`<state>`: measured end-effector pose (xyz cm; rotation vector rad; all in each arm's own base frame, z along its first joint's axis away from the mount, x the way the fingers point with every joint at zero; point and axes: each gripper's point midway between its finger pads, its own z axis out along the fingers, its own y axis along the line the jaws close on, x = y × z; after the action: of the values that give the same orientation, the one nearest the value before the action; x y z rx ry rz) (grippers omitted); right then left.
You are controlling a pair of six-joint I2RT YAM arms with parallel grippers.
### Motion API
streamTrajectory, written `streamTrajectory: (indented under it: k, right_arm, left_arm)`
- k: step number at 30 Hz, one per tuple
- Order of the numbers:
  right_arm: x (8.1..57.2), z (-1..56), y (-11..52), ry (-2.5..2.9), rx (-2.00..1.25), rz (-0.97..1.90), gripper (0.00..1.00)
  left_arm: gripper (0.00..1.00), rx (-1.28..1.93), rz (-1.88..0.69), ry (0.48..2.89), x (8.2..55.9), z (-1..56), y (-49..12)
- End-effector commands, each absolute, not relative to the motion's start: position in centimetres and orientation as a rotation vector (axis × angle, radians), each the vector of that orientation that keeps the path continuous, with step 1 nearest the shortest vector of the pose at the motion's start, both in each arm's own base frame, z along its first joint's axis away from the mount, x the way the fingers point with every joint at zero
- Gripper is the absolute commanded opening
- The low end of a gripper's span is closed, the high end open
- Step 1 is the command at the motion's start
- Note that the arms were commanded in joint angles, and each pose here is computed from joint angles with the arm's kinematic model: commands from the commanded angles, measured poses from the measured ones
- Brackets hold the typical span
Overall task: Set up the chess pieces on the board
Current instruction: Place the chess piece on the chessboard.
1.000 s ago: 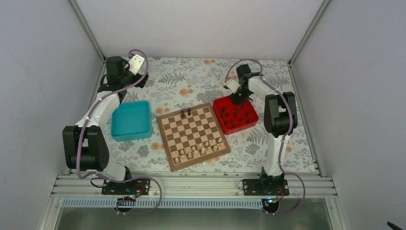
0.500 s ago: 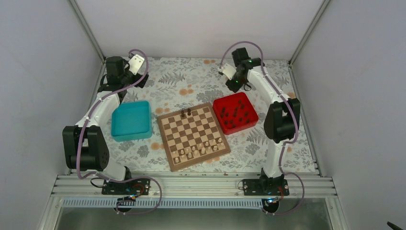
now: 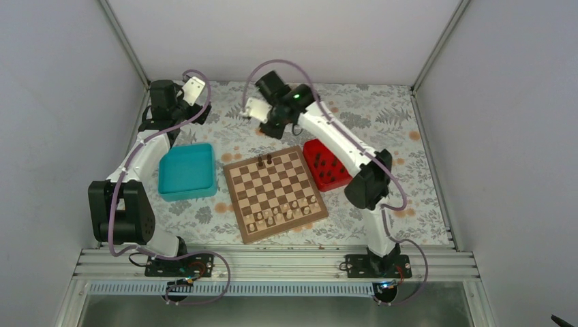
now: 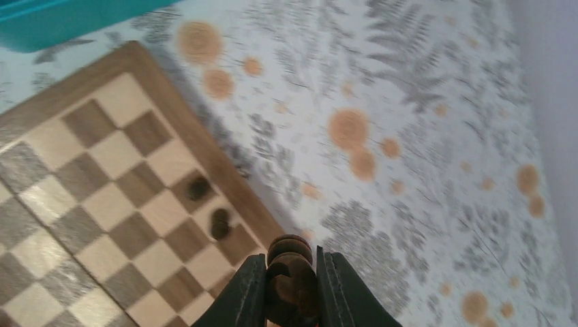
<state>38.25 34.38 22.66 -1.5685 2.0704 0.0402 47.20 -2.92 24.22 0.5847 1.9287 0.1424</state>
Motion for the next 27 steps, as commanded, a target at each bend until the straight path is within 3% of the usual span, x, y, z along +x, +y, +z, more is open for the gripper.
streamTrajectory:
  k: [1,12,27]
  right_arm:
    - [35.0,20.6,38.1,2.038,-1.702,0.018,0.11]
    - [29.6,14.9,43.5,1.984,-1.916,0.110,0.11]
    - [31.3,8.2,43.0,2.060,-1.974,0.096,0.11]
  left_arm:
    - [1.00,0.583,0.151,1.897,46.9,25.4,-3.1]
    - [1.00,0.566,0.178,1.904,47.1,25.4,-2.6]
    - [1.00,0.564,0.184,1.901,46.9,25.4,-2.5]
